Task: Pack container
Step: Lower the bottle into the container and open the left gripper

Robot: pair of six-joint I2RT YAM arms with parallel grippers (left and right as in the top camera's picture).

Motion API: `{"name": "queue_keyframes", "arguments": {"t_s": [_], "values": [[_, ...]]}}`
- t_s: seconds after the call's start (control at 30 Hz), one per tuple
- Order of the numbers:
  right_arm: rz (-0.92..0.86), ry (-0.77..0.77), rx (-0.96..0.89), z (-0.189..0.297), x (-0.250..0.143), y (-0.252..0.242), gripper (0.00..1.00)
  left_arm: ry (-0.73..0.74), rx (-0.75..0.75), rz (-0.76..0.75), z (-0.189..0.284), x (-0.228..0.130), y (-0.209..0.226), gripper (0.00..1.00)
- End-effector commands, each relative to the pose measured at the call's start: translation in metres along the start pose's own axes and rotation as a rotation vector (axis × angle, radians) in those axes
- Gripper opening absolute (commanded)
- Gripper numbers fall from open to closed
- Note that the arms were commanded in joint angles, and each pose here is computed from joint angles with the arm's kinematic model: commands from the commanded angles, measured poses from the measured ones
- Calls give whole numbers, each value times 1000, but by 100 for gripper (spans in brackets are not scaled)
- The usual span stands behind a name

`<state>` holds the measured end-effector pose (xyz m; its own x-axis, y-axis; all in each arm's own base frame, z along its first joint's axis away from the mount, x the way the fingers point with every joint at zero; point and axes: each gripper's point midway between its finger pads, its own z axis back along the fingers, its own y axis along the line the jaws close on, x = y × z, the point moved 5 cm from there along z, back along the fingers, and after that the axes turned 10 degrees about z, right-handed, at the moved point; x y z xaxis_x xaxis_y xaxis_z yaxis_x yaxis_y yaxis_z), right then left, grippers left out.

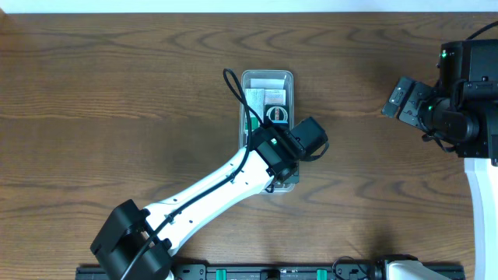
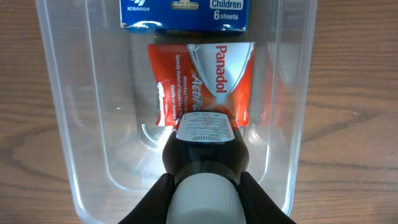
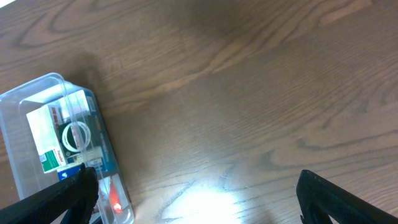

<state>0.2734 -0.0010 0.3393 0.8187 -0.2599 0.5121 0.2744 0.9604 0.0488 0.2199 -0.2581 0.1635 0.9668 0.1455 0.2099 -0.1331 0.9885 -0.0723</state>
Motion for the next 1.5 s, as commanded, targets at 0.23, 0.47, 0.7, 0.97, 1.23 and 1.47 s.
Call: {"name": "queue_keyframes", "arguments": {"t_s": [0.23,0.47,0.7,0.97,1.23,1.47], "values": [[9,3,-8,-1,0,-3,99,-67,-69,-1,49,5,13,22],[9,3,-8,-1,0,-3,99,65,-8,-8,18,-12,14,22],[9,3,-8,-1,0,-3,99,114,63,-18,-11,-16,10,23],[9,3,-8,-1,0,-3,99,73,14,-43,-24,-7,-7,23],[9,3,-8,-1,0,-3,99,45,-32,-47,-24,-2,-16,53],[9,3,-8,-1,0,-3,99,53,-21,-84,-23,-3,-13,79]]}}
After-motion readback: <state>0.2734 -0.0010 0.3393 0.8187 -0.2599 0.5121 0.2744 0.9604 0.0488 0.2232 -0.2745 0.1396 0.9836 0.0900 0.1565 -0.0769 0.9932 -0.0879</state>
